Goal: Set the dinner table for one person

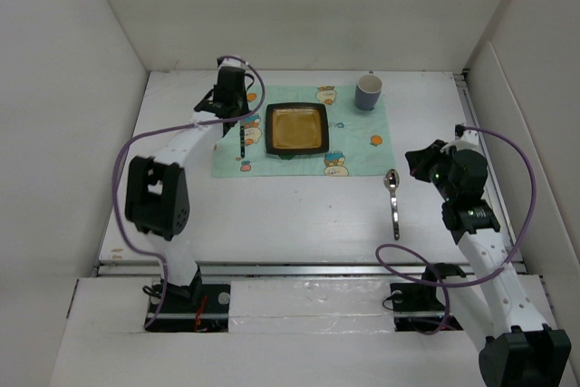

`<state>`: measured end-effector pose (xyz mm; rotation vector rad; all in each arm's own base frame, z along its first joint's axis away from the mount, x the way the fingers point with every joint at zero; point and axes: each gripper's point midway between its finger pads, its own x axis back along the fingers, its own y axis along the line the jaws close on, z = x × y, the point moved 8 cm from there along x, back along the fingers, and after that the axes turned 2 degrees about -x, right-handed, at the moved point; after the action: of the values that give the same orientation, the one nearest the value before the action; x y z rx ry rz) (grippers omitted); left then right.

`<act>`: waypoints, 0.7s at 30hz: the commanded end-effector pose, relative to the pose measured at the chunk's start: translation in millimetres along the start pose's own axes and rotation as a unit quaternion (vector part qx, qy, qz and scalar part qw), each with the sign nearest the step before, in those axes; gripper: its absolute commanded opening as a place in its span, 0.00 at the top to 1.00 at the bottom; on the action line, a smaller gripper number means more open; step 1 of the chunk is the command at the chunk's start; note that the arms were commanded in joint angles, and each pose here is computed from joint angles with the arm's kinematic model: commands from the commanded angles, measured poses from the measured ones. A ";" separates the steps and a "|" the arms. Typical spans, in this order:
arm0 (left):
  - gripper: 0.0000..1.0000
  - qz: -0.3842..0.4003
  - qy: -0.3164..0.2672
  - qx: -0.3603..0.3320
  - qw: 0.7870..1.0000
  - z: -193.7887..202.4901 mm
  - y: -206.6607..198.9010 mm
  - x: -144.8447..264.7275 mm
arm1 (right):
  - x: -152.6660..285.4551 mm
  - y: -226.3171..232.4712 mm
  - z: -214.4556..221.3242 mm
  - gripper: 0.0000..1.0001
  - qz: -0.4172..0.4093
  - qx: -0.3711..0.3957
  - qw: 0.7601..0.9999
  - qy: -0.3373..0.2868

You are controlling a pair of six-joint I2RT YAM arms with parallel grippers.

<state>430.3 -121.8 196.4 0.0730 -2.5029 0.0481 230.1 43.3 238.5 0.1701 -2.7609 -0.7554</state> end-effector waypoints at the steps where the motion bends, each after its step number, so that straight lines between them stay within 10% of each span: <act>1: 1.00 0.085 -0.140 0.065 0.984 -64.8 -10.9 111.3 | -0.1 -4.6 8.6 1.00 0.009 0.006 1.000 0.025; 5: 1.00 0.244 -0.205 0.117 0.941 -53.6 -4.6 219.2 | 5.9 -18.9 37.8 1.00 0.025 -0.008 0.998 0.062; 12: 0.92 0.355 -0.193 0.095 0.910 22.6 18.4 290.2 | 6.4 -33.8 59.0 1.00 0.086 -0.036 0.988 0.120; 17: 0.79 0.363 -0.215 0.055 0.905 55.4 37.2 312.5 | -6.3 -54.7 76.9 0.60 0.151 -0.062 0.965 0.205; 21: 0.73 0.346 -0.255 0.049 0.902 69.8 51.0 323.9 | -8.3 -62.2 83.9 0.47 0.197 -0.075 0.948 0.240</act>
<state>142.7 -95.9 322.0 -0.8149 -2.8113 0.5401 212.8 35.2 126.6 -0.1415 -2.1951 -0.6870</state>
